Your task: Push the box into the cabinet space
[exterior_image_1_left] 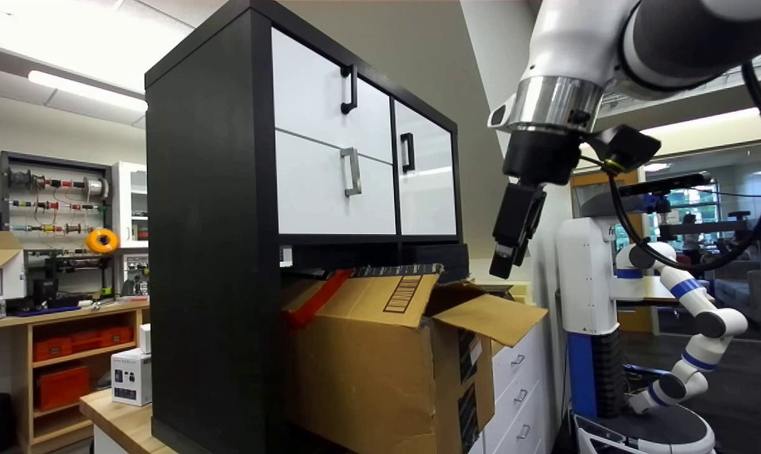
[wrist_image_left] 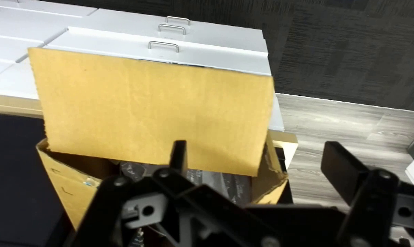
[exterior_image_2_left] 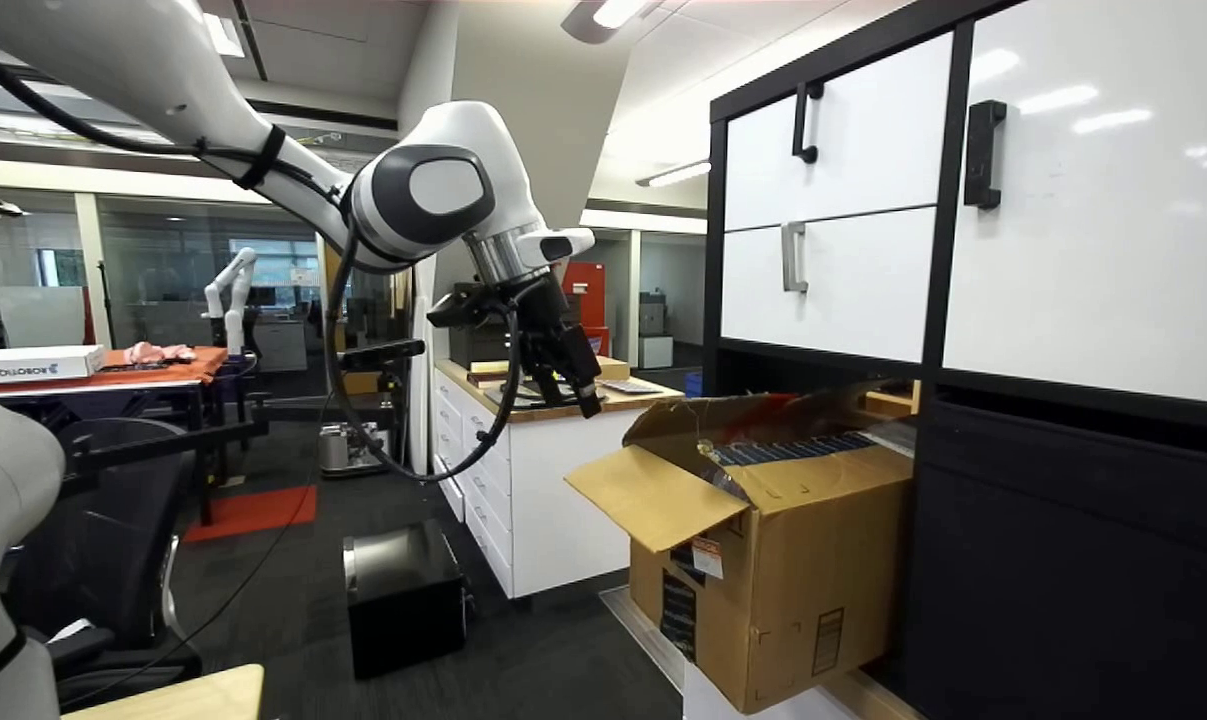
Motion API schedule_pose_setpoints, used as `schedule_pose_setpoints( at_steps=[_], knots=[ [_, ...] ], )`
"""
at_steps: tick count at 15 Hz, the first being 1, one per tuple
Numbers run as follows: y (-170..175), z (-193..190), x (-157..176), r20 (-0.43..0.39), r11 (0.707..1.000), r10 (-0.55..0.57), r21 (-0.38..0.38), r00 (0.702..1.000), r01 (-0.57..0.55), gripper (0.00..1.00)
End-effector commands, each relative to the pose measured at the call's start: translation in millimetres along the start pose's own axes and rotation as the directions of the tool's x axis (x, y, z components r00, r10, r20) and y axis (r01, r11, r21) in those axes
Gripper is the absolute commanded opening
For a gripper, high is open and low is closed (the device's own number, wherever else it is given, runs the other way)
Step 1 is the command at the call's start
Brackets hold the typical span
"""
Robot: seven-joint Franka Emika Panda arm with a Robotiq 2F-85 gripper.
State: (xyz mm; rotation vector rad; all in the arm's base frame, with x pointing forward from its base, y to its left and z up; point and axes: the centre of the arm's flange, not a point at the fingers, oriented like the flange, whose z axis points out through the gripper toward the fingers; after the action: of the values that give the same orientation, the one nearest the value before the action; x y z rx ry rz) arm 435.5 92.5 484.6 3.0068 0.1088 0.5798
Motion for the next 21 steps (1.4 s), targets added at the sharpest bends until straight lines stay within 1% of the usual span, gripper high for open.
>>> schedule_pose_setpoints(
  at_steps=[1,3,4,5,13,17,21],
  knots=[
    [31.9,19.5,-2.5,-0.017,0.997,0.062,-0.045,0.998,-0.063,1.0],
    [42.1,25.2,-4.3,-0.007,0.995,0.077,-0.057,0.997,-0.078,1.0],
    [35.7,18.2,-1.9,0.013,0.998,0.048,-0.034,0.999,-0.048,1.0],
    [38.5,20.6,-2.1,0.018,0.998,0.052,-0.035,0.998,-0.052,1.0],
    [34.1,22.6,-2.8,0.016,0.998,0.048,-0.041,0.999,-0.047,1.0],
    [32.8,42.8,-2.6,-0.009,0.996,0.035,-0.085,0.999,-0.035,1.0],
    [41.2,72.8,-4.4,-0.035,0.993,0.045,-0.107,0.998,-0.049,1.0]
  ],
)
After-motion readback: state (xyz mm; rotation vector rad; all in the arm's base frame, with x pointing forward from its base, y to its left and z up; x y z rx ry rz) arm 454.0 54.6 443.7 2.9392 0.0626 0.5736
